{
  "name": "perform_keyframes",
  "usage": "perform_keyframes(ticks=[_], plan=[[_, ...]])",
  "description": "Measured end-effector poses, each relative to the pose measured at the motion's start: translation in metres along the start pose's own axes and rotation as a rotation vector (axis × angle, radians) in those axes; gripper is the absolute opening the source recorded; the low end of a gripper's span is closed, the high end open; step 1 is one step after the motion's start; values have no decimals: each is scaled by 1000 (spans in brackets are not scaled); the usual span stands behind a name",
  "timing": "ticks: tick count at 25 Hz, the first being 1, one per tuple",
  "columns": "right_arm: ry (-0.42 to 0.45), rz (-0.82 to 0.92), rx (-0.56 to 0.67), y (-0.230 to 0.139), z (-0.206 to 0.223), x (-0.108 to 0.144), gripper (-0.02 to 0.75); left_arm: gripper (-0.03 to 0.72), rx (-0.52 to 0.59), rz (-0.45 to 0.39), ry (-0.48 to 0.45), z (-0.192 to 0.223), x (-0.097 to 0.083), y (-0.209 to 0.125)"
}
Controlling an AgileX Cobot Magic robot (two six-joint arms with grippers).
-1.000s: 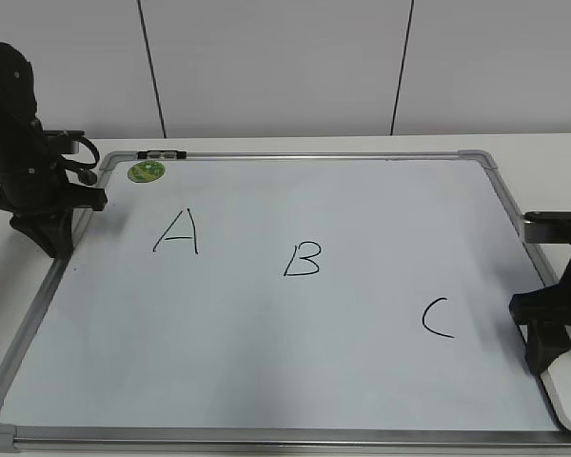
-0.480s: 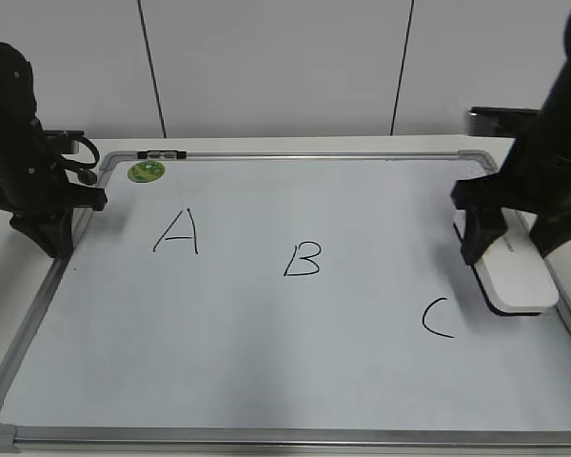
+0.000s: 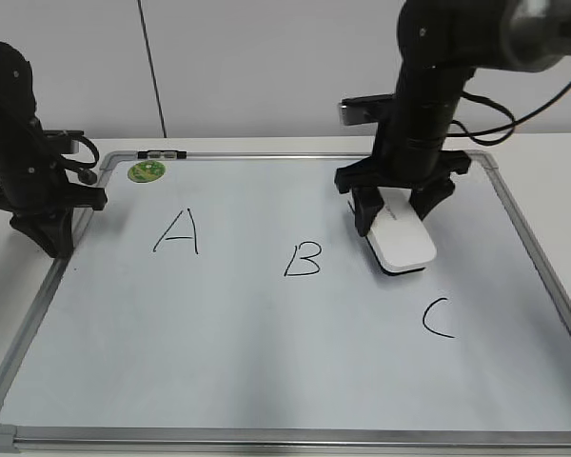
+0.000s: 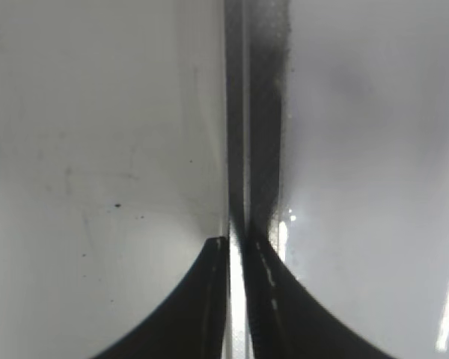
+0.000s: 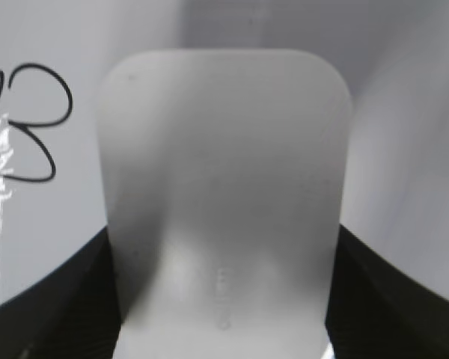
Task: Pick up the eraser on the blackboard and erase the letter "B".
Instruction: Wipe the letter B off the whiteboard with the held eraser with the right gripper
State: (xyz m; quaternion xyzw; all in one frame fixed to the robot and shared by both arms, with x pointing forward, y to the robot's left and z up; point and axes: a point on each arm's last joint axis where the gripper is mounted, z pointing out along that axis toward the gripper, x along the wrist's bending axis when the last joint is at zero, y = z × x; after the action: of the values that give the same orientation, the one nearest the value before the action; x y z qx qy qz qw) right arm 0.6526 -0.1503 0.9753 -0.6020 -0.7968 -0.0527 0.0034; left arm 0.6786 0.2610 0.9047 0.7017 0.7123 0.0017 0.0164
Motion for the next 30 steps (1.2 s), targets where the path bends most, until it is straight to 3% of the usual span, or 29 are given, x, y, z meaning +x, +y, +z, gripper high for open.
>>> perform_keyframes(ticks=[8,12,30], plan=[[-22,-72,-14,27,30,38,523,73,0,-1,-1,0,0,0],[-25,-65,27,27,50,40,523,73,0,-1,-1,0,0,0],[-59,-105,39,27,55,54,522,72,0,-1,-1,0,0,0]])
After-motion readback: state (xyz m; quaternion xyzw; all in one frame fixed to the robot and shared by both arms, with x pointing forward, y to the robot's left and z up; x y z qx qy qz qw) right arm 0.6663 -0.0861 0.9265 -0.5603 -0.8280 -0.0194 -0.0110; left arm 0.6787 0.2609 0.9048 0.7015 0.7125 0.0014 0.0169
